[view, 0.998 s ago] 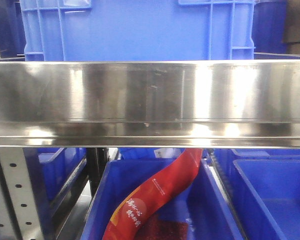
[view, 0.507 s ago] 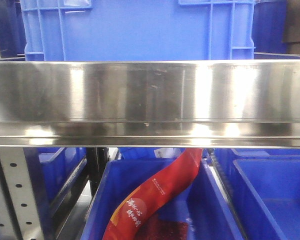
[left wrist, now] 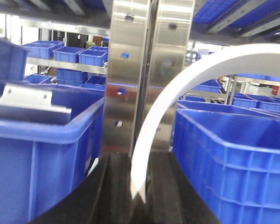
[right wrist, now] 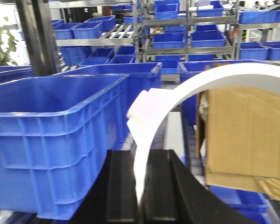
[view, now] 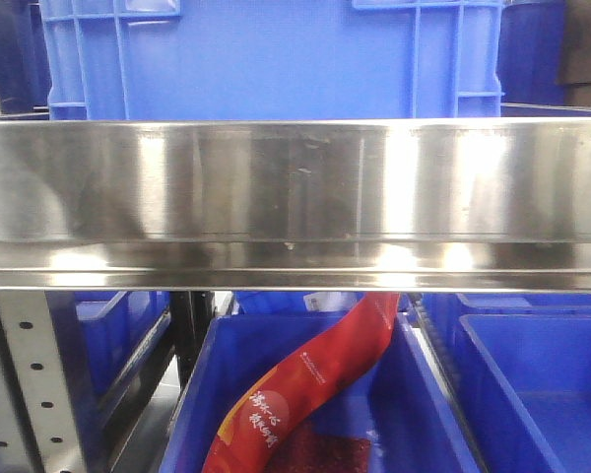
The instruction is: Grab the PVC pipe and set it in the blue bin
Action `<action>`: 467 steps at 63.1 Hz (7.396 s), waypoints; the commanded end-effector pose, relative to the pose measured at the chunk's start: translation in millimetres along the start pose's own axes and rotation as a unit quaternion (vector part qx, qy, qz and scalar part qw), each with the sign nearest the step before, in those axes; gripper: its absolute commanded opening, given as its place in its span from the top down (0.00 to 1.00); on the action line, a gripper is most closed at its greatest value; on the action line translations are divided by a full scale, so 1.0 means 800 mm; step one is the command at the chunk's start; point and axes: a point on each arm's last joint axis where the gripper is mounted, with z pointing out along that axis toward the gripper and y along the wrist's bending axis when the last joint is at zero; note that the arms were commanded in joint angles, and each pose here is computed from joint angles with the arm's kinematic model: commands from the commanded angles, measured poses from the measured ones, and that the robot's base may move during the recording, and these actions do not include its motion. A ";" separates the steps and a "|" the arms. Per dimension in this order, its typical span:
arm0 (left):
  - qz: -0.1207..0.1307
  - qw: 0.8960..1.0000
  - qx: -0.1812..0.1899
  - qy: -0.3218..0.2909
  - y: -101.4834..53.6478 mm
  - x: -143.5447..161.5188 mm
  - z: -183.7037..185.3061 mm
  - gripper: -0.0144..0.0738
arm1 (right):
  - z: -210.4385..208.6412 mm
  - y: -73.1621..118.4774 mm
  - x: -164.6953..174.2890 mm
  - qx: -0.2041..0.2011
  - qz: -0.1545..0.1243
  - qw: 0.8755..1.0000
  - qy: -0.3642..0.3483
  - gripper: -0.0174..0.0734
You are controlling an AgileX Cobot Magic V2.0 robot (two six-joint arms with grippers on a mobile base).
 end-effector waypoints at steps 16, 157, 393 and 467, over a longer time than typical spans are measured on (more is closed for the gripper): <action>-0.038 0.998 0.029 0.028 -0.008 -0.013 0.022 0.96 | 0.018 0.015 -0.053 -0.071 -0.019 0.997 0.005 0.99; 0.073 0.981 0.179 -0.004 -0.134 -0.050 0.262 0.96 | 0.270 0.110 -0.079 -0.164 -0.104 0.981 0.021 0.99; 0.081 0.971 0.211 -0.078 -0.138 -0.072 0.206 0.96 | 0.180 0.090 -0.140 -0.170 -0.117 0.978 -0.042 0.99; 0.120 0.987 0.096 -0.045 -0.046 -0.025 0.149 0.96 | 0.061 0.010 -0.052 -0.042 -0.124 0.990 -0.047 0.99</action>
